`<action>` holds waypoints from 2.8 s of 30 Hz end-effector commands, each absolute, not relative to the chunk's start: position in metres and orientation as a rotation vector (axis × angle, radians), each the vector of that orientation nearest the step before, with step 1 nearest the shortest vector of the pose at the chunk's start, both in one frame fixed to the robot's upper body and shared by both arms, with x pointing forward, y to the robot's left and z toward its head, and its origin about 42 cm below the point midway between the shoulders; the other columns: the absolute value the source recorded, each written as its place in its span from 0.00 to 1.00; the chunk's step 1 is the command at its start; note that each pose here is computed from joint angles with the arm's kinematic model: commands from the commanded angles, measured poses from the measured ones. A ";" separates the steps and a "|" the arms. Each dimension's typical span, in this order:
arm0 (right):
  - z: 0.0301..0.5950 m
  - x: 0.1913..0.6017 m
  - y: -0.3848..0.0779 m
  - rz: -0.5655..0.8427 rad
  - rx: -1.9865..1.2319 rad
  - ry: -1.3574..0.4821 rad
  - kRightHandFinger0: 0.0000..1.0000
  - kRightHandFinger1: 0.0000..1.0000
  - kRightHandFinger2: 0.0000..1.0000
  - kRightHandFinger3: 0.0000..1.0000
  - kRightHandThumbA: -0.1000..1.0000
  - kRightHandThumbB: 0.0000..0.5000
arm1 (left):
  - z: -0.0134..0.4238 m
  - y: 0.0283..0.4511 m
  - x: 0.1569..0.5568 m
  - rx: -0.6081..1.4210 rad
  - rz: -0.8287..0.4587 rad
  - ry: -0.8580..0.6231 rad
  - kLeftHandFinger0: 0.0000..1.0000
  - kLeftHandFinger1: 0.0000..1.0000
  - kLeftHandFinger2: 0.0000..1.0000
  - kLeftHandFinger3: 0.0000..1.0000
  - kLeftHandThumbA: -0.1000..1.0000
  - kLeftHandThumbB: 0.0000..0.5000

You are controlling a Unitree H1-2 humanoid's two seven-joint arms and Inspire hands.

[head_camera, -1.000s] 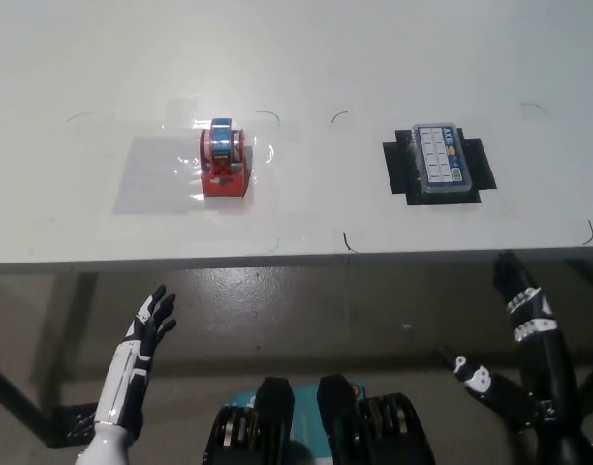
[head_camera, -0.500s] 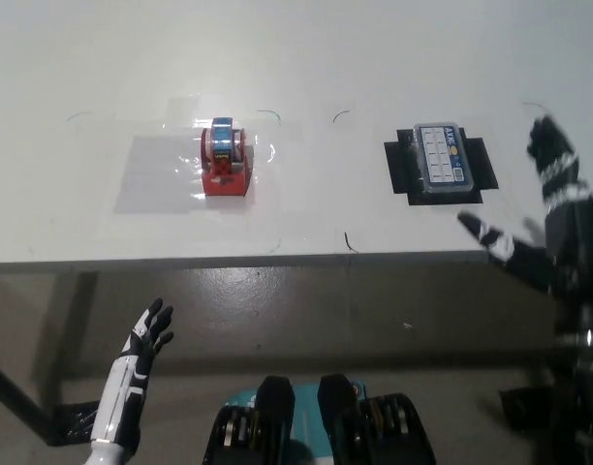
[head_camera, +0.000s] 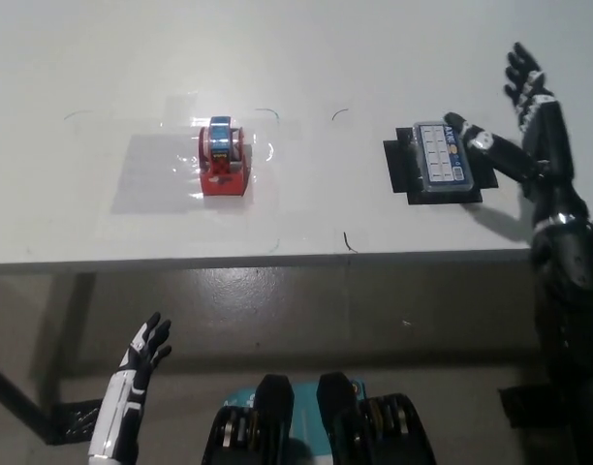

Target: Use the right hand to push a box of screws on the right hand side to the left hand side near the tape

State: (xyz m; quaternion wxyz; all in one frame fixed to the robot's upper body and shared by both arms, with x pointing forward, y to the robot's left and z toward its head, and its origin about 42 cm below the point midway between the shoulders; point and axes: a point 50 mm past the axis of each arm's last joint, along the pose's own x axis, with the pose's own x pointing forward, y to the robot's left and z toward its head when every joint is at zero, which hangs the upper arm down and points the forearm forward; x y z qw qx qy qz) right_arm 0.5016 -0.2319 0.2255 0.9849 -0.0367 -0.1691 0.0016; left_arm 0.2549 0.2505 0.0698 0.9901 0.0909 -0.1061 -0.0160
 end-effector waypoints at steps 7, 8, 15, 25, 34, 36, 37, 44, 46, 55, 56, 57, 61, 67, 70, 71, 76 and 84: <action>0.233 0.551 -0.219 0.008 0.023 -0.240 1.00 1.00 1.00 1.00 1.00 0.30 | 0.078 0.249 0.249 0.192 -0.027 -0.277 1.00 1.00 1.00 1.00 1.00 0.27; 0.229 0.552 -0.219 0.010 0.030 -0.228 1.00 1.00 1.00 1.00 1.00 0.30 | 0.078 0.250 0.249 0.193 -0.027 -0.278 1.00 1.00 1.00 1.00 1.00 0.27; 0.200 0.549 -0.218 -0.025 0.013 -0.123 1.00 1.00 1.00 1.00 1.00 0.43 | 0.077 0.252 0.245 0.179 -0.027 -0.272 1.00 1.00 1.00 1.00 1.00 0.26; 0.180 0.542 -0.229 -0.071 -0.016 -0.054 1.00 1.00 1.00 1.00 1.00 0.47 | 0.076 0.254 0.241 0.185 -0.031 -0.266 1.00 1.00 1.00 1.00 1.00 0.25; 0.160 0.532 -0.216 -0.054 -0.038 -0.028 1.00 1.00 1.00 1.00 1.00 0.45 | 0.077 0.255 0.244 0.192 -0.027 -0.269 1.00 1.00 1.00 1.00 1.00 0.23; 0.159 0.530 -0.208 -0.040 -0.037 -0.038 1.00 1.00 1.00 1.00 1.00 0.44 | 0.077 0.255 0.244 0.192 -0.027 -0.269 1.00 1.00 1.00 1.00 1.00 0.22; 0.157 0.529 -0.203 -0.038 -0.021 -0.037 1.00 1.00 1.00 1.00 1.00 0.45 | 0.076 0.255 0.244 0.184 -0.025 -0.269 1.00 1.00 1.00 1.00 1.00 0.22; 0.149 0.520 -0.157 -0.049 0.135 -0.038 1.00 1.00 1.00 1.00 1.00 0.42 | 0.078 0.251 0.243 0.180 -0.021 -0.276 1.00 1.00 1.00 1.00 1.00 0.22; 0.148 0.518 -0.147 -0.061 0.179 -0.031 1.00 1.00 1.00 1.00 1.00 0.44 | 0.079 0.252 0.243 0.182 -0.015 -0.279 1.00 1.00 1.00 1.00 1.00 0.21; 0.151 0.516 -0.108 -0.088 0.313 0.006 1.00 1.00 1.00 1.00 1.00 0.57 | 0.079 0.257 0.245 0.174 -0.012 -0.279 1.00 1.00 1.00 1.00 1.00 0.20; 0.153 0.515 -0.102 -0.092 0.357 0.012 1.00 1.00 1.00 1.00 1.00 0.57 | 0.079 0.257 0.245 0.175 -0.012 -0.279 1.00 1.00 1.00 1.00 1.00 0.19; 0.154 0.515 -0.099 -0.096 0.383 0.016 1.00 1.00 1.00 1.00 1.00 0.59 | 0.079 0.257 0.246 0.177 -0.014 -0.279 1.00 1.00 1.00 1.00 1.00 0.17; 0.158 0.514 -0.079 -0.078 0.494 0.047 1.00 1.00 1.00 1.00 1.00 0.60 | 0.078 0.256 0.246 0.170 -0.021 -0.276 1.00 1.00 1.00 1.00 1.00 0.18; 0.164 0.510 -0.054 -0.043 0.609 0.051 1.00 1.00 1.00 1.00 1.00 0.49 | 0.080 0.258 0.247 0.183 -0.014 -0.282 1.00 1.00 1.00 1.00 1.00 0.19; 0.165 0.509 -0.047 -0.044 0.629 0.072 1.00 1.00 1.00 1.00 1.00 0.45 | 0.080 0.259 0.247 0.182 -0.012 -0.282 1.00 1.00 1.00 1.00 1.00 0.19; 0.165 0.508 -0.044 -0.035 0.653 0.082 1.00 1.00 1.00 1.00 1.00 0.46 | 0.080 0.258 0.247 0.175 -0.013 -0.281 1.00 1.00 1.00 1.00 1.00 0.18; 0.167 0.506 -0.031 0.012 0.746 0.106 1.00 1.00 1.00 1.00 1.00 0.42 | 0.080 0.257 0.247 0.178 -0.022 -0.283 1.00 1.00 1.00 1.00 1.00 0.16; 0.170 0.501 -0.008 0.058 0.773 0.132 1.00 1.00 1.00 1.00 1.00 0.40 | 0.081 0.258 0.249 0.189 -0.020 -0.286 1.00 1.00 1.00 1.00 1.00 0.15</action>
